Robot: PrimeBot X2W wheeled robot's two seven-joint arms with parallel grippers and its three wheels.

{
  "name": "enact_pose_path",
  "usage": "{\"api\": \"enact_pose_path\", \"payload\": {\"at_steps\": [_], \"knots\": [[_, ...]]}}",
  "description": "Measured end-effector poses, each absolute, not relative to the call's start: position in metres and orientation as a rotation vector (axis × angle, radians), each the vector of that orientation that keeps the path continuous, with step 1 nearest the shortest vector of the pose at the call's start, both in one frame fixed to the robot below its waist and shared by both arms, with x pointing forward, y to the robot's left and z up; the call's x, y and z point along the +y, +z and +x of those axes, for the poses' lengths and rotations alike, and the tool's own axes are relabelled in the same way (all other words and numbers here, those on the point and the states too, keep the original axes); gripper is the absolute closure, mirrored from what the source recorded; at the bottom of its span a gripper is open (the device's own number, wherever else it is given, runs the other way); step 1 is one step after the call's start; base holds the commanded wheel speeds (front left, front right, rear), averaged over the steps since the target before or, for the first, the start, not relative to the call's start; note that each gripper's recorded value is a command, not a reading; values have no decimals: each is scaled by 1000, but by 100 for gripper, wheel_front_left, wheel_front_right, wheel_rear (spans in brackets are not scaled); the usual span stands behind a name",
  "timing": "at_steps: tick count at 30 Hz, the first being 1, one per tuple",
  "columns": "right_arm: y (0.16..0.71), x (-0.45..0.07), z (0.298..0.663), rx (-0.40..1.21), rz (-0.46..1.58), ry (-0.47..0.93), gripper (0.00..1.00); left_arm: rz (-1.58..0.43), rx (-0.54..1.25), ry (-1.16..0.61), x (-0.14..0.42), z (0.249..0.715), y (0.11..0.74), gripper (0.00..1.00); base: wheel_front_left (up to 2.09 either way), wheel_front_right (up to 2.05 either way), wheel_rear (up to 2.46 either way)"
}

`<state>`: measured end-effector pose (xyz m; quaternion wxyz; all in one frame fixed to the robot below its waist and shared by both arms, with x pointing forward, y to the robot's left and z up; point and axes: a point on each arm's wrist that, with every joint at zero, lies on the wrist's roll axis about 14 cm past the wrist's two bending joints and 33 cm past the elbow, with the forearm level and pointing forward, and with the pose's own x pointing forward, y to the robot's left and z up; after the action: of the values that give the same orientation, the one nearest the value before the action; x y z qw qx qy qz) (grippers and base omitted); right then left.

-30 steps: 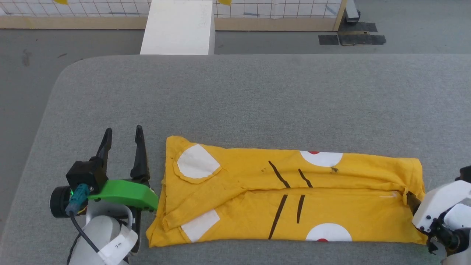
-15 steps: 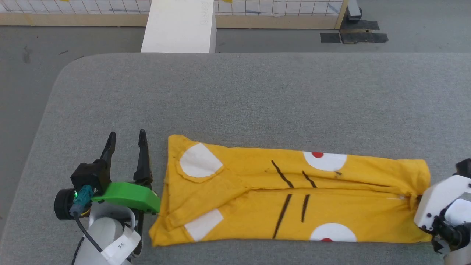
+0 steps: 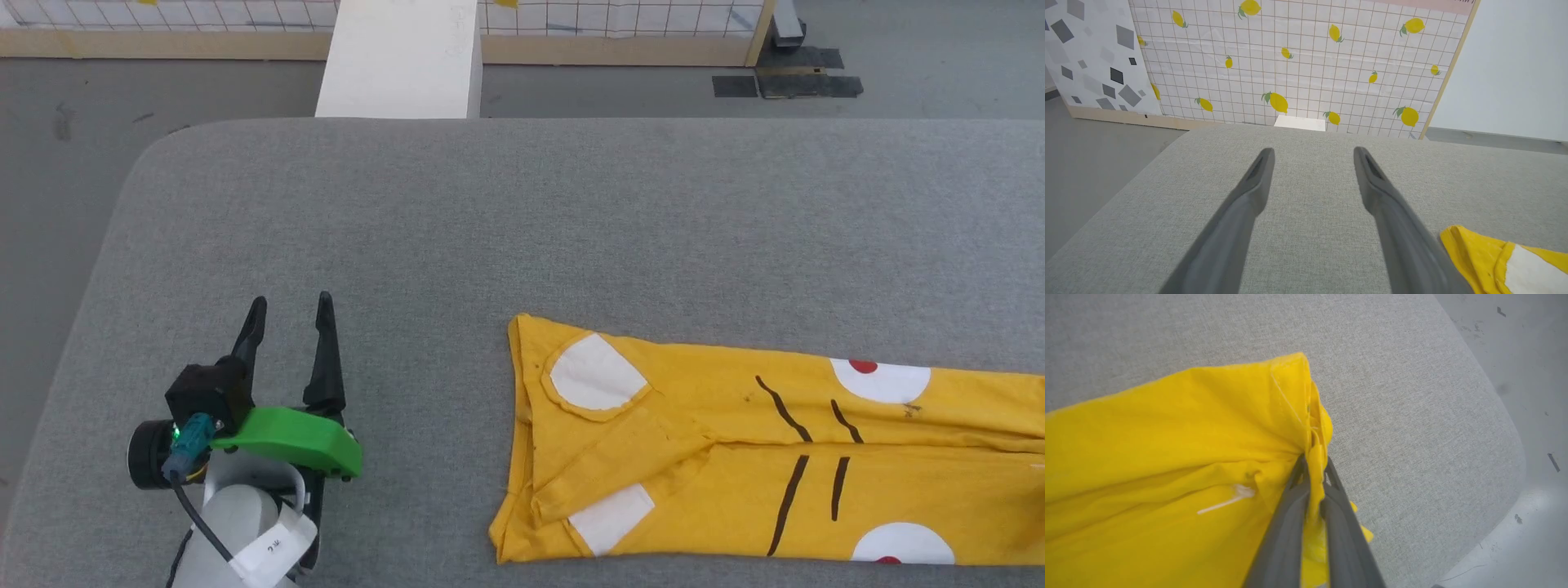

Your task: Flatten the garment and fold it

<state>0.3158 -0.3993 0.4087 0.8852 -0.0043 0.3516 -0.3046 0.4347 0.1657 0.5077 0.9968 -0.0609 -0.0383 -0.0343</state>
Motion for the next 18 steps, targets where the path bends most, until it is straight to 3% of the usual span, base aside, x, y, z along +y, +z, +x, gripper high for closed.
{"api": "enact_pose_path", "payload": {"at_steps": [8, 18], "knots": [[418, -371, 334, 716, -60, -513, 100, -125, -79, -72, 165, 432, 509, 0, 0, 0, 0], [506, -237, 369, 556, -142, -85, 100, -125, -77, -68, 167, 429, 509, 0, 0, 0, 0]]}}
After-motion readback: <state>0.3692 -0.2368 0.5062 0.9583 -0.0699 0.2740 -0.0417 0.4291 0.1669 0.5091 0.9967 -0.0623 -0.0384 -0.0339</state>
